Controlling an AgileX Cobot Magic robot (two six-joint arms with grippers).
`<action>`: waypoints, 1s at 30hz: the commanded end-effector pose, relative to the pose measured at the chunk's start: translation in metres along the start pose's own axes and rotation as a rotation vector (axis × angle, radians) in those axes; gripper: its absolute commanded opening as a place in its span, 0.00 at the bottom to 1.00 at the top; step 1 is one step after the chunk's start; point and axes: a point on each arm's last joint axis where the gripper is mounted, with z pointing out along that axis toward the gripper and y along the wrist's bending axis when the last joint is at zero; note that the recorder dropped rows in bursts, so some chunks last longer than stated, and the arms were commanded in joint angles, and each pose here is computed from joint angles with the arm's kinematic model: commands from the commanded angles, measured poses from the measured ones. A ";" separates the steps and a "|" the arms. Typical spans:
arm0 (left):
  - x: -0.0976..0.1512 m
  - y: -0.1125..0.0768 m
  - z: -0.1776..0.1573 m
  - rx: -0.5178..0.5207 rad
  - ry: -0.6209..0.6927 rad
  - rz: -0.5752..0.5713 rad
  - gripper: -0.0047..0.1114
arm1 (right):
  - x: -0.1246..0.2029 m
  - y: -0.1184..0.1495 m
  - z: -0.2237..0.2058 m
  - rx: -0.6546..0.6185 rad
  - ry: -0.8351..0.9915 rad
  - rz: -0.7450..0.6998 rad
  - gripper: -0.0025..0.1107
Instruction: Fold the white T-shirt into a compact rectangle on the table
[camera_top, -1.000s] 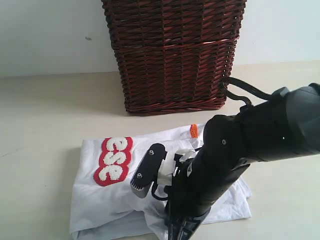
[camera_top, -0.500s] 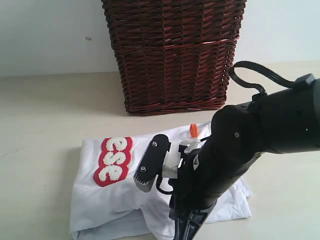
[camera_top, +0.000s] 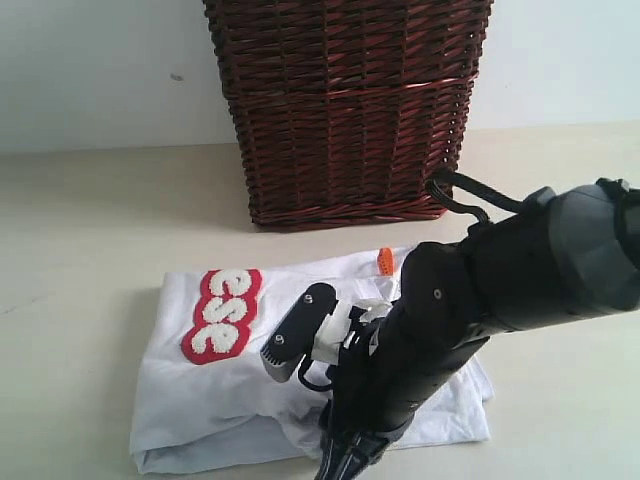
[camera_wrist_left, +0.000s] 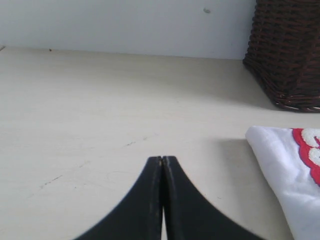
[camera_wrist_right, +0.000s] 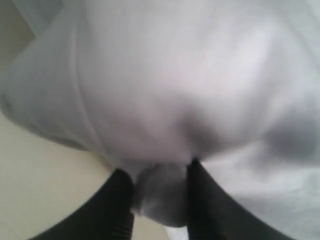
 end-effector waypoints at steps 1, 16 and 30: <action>0.000 0.000 0.000 0.002 -0.001 0.002 0.04 | 0.000 0.002 -0.003 -0.004 -0.004 0.009 0.02; 0.000 0.000 0.000 0.002 -0.001 0.002 0.04 | 0.001 0.010 -0.028 -0.047 0.001 -0.130 0.17; 0.000 0.000 0.000 0.002 -0.001 0.002 0.04 | -0.005 0.005 -0.024 -0.003 -0.057 -0.121 0.10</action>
